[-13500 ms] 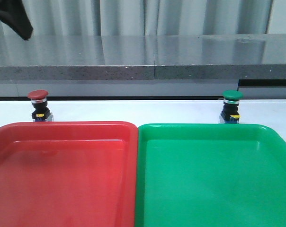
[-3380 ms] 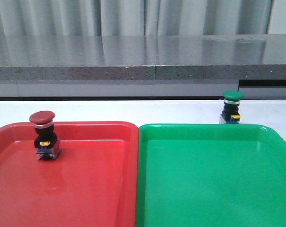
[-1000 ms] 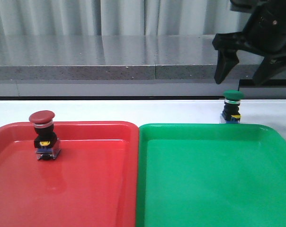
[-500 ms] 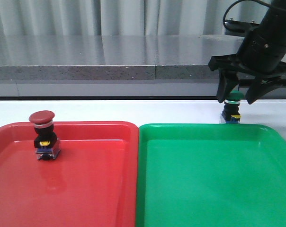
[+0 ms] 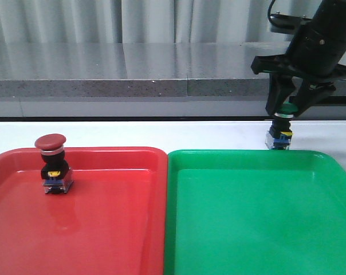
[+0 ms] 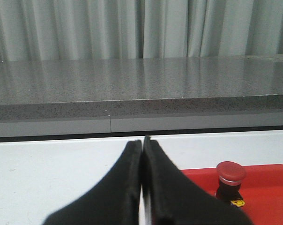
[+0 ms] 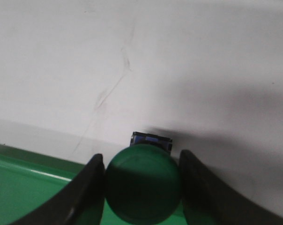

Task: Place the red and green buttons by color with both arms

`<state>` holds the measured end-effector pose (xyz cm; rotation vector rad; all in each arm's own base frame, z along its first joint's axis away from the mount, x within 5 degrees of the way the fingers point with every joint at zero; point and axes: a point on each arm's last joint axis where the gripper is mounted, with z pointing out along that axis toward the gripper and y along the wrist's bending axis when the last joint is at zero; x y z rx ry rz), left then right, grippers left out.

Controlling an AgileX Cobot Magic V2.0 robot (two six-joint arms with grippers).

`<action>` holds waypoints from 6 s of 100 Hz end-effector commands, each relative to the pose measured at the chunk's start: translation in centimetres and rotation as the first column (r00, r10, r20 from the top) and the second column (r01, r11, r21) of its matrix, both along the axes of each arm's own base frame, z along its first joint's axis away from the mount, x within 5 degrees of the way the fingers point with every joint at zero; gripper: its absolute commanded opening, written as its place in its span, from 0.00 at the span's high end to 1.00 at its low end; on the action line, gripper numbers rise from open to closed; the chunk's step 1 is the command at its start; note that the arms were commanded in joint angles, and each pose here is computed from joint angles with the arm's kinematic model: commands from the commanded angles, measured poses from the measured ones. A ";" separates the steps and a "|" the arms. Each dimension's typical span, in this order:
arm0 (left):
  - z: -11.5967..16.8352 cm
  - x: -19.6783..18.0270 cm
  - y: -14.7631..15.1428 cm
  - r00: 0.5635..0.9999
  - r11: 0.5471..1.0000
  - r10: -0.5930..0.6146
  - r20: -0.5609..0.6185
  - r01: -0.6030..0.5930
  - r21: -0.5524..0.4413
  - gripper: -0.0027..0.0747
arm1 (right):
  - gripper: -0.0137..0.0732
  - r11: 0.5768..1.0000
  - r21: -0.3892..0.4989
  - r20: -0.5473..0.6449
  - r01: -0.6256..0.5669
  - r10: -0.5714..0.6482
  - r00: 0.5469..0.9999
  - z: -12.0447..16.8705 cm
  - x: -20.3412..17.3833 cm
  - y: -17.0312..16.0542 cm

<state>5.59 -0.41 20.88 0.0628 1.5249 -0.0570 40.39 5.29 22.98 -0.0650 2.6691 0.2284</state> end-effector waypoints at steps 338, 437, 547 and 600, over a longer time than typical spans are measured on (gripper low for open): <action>-0.5 -0.1 -0.1 0.998 1.000 -0.008 0.068 0.009 -0.012 0.99 | 0.92 0.994 -0.100 0.678 -0.048 0.103 0.728 14.8 -31.5 -3.5; -0.5 -0.1 -0.1 0.998 1.000 -0.008 0.068 0.009 -0.012 0.99 | 0.92 0.996 -0.033 0.913 0.078 -0.002 0.407 9.6 -33.7 -4.7; -0.5 -0.1 -0.1 0.998 1.000 -0.008 0.068 0.009 -0.012 0.99 | 0.92 0.985 0.104 0.949 0.139 -0.141 0.284 -1.3 -35.1 -5.2; -0.5 -0.1 -0.1 0.998 1.000 -0.008 0.068 0.009 -0.012 0.99 | 0.92 0.985 0.104 0.949 0.139 -0.141 0.284 -1.3 -35.1 -5.2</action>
